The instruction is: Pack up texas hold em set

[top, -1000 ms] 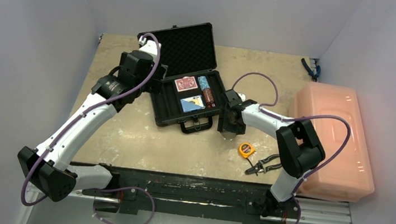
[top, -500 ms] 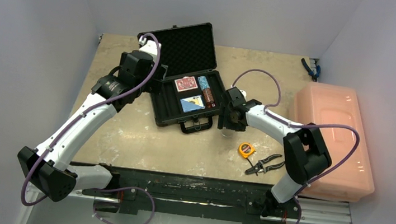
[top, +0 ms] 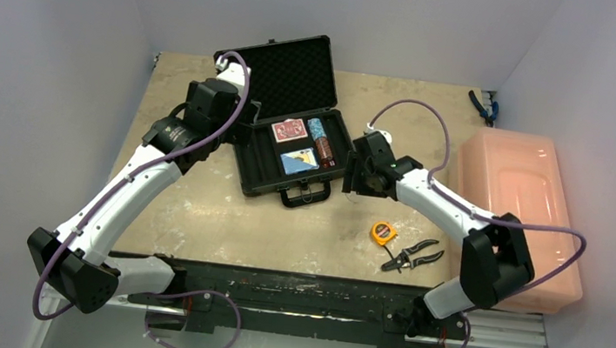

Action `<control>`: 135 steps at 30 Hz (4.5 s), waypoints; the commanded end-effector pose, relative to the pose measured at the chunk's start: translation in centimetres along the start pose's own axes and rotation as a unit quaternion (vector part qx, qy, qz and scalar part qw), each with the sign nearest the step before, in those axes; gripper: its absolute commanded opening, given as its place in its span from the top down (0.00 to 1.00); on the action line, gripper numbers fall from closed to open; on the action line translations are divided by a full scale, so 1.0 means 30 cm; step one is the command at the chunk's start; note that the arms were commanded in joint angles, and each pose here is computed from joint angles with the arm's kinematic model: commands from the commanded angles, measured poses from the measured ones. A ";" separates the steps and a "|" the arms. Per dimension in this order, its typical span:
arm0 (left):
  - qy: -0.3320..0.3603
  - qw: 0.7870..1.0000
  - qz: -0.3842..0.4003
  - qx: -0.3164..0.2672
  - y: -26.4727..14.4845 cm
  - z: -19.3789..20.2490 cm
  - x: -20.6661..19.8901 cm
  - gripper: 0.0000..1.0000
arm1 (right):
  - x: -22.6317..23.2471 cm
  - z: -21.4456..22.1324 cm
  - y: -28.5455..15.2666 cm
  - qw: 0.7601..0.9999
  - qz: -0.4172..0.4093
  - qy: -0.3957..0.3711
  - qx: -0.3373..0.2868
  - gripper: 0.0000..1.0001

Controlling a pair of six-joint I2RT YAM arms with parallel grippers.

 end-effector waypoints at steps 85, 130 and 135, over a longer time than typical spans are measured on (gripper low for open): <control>-0.010 0.999 0.000 -0.044 -0.063 -0.066 0.027 0.04 | 0.496 -0.391 0.073 0.991 -0.063 -0.109 -0.053 1.00; -0.008 0.999 0.000 -0.045 -0.058 -0.064 0.027 0.04 | 0.515 -0.376 0.113 0.990 -0.072 -0.106 -0.052 0.26; -0.004 0.999 -0.002 -0.042 -0.051 -0.058 0.026 0.04 | 0.518 -0.397 0.091 0.990 -0.076 -0.104 -0.064 0.03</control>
Point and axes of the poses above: each gripper's point midway between its finger pads, its own y axis out along the fingers, its own x axis along the line the jaws close on, z = x × y, the point moved 1 cm from there along -y, back along the fingers, and after that the axes turned 11 degrees about -y, right-handed, at the moved point
